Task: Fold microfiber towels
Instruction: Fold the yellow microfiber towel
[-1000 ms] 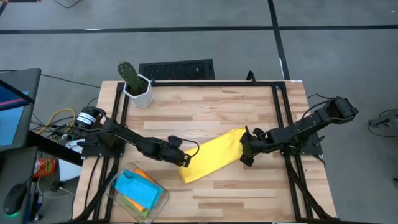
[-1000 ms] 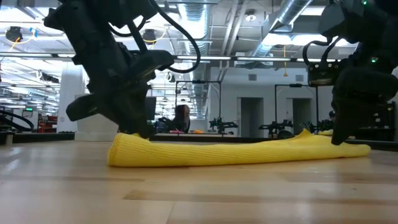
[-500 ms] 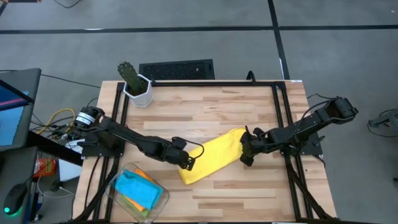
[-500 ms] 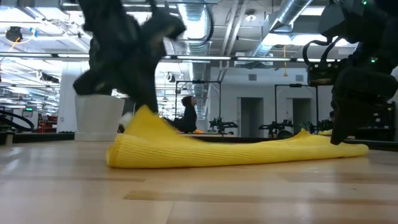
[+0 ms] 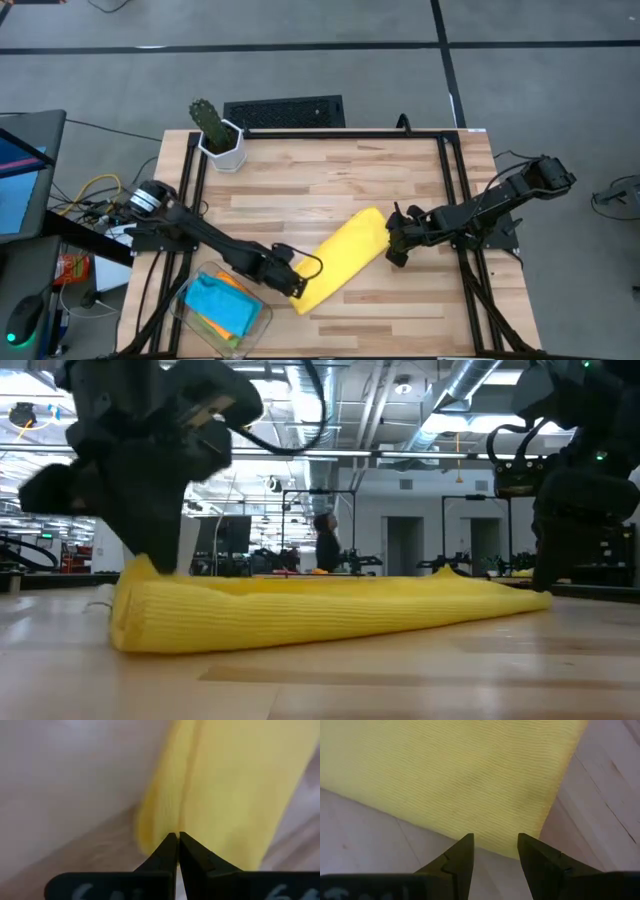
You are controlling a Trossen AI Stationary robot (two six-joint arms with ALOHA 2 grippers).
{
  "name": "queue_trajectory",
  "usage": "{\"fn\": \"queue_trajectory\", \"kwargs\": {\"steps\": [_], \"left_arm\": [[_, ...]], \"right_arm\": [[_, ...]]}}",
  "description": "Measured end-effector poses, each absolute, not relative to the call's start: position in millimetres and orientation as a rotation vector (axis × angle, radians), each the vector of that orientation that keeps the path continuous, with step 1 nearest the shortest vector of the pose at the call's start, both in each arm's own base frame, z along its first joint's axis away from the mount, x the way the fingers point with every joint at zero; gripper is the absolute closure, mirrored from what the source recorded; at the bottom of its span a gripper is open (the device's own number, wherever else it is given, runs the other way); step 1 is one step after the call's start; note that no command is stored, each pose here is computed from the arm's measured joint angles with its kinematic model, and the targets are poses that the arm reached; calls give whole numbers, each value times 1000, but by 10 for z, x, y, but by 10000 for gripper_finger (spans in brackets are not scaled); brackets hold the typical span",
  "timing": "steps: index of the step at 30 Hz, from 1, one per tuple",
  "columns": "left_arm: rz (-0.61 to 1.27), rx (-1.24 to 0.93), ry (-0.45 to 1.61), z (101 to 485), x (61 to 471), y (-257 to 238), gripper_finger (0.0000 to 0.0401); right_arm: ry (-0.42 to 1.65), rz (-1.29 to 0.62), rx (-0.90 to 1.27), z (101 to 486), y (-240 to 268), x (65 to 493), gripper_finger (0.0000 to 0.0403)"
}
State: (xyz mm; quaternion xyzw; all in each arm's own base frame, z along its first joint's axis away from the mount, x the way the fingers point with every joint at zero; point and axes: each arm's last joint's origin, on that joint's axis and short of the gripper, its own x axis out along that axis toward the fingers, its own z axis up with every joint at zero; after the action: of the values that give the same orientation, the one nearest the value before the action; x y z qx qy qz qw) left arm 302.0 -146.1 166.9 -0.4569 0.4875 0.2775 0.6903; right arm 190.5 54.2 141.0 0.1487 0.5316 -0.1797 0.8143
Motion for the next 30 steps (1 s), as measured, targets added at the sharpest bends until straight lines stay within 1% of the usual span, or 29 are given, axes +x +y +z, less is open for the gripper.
{"fn": "queue_trajectory", "kwargs": {"steps": [5, 7, 11, 16, 21, 23, 26, 30], "left_arm": [[420, -1045, 1099, 1460, 3228, -1586, 398], [406, -1067, 1104, 1405, 3264, -1599, 398], [443, -1086, 1120, 1386, 3248, -1589, 398], [468, -1122, 1118, 1552, 3204, -1536, 397], [473, -1139, 1053, 1754, 3192, -1512, 397], [479, -1171, 1037, 1794, 3185, -1513, 397], [462, -1195, 1017, 1877, 3164, -1525, 397], [417, -1244, 1076, 1887, 3162, -1553, 397]], "right_arm": [[1119, -377, 325, 1418, 547, 1921, 226], [1105, -370, 331, 1423, 552, 1935, 226], [1081, -354, 347, 1434, 562, 1962, 226], [1038, -308, 343, 1456, 583, 2009, 226], [974, -244, 321, 1495, 603, 2077, 223], [946, -191, 275, 1515, 628, 2104, 221], [865, -33, 154, 1576, 725, 2165, 222], [824, 52, 71, 1574, 772, 2219, 230]]}}
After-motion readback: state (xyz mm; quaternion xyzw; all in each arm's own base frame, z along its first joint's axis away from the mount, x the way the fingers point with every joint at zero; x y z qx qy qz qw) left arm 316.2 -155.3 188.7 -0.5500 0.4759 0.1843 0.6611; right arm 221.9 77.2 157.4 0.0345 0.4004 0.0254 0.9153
